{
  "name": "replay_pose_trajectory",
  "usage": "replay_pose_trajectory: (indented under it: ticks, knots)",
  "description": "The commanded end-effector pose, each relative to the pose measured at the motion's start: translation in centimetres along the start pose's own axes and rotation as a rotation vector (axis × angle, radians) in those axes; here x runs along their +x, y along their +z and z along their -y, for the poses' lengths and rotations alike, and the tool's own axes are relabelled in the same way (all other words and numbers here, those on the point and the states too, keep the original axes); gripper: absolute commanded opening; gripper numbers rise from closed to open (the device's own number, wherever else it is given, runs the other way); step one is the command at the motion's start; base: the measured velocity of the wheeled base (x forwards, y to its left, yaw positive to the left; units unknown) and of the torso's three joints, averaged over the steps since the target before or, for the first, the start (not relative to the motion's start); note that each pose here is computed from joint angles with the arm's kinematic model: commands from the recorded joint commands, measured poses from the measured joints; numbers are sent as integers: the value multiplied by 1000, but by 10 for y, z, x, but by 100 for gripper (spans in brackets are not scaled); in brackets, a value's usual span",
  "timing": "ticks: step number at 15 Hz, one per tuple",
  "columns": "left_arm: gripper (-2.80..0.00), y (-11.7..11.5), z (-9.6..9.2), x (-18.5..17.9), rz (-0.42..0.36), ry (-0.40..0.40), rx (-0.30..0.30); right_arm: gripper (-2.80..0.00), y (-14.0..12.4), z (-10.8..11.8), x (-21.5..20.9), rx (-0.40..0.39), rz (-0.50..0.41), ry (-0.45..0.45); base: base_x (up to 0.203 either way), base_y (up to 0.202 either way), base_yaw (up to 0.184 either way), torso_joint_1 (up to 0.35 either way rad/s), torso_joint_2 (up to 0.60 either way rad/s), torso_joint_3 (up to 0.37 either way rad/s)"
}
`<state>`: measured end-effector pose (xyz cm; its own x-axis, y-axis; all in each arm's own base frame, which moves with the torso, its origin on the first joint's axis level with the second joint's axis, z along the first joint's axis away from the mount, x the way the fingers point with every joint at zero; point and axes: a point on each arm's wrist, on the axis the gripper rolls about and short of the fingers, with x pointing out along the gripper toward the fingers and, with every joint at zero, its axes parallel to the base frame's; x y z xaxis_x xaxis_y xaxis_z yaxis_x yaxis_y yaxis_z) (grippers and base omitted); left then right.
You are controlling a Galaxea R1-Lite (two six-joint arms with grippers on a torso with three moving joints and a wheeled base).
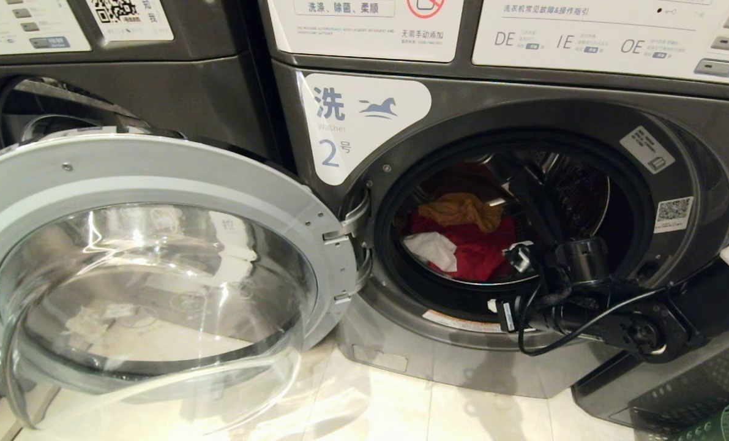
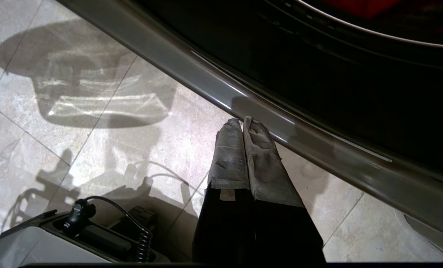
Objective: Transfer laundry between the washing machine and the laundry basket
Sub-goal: Pick a cloth and place it into the basket
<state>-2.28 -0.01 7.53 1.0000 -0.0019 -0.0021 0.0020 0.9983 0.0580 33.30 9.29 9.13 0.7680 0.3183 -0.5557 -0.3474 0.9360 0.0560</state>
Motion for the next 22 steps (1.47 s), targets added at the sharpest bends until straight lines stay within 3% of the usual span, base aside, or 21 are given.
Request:
replay_pose_trajectory:
  ticks: [1,3,4,8,11,18,22]
  knots:
    - [-280,0,0,0,1,0,0,-280,-1,0,-1,0,-1,1,0,0,0,0,0,0]
    - [-280,0,0,0,1,0,0,-280,-7,1,-1,3,-23,0,0,0,0,0,0,0]
    - [-280,0,0,0,1,0,0,0,-8,2,-1,11,-23,-2,0,0,0,0,0,0]
    - [-280,0,0,0,1,0,0,0,-12,4,12,18,-43,-23,0,0,0,0,0,0]
    - [-280,0,0,0,1,0,0,0,7,5,20,24,82,-68,0,0,0,0,0,0]
    - [-280,0,0,0,1,0,0,0,-2,1,84,156,162,-61,0,0,0,0,0,0]
    - [-280,0,0,0,1,0,0,0,16,6,128,179,329,-117,0,0,0,0,0,0]
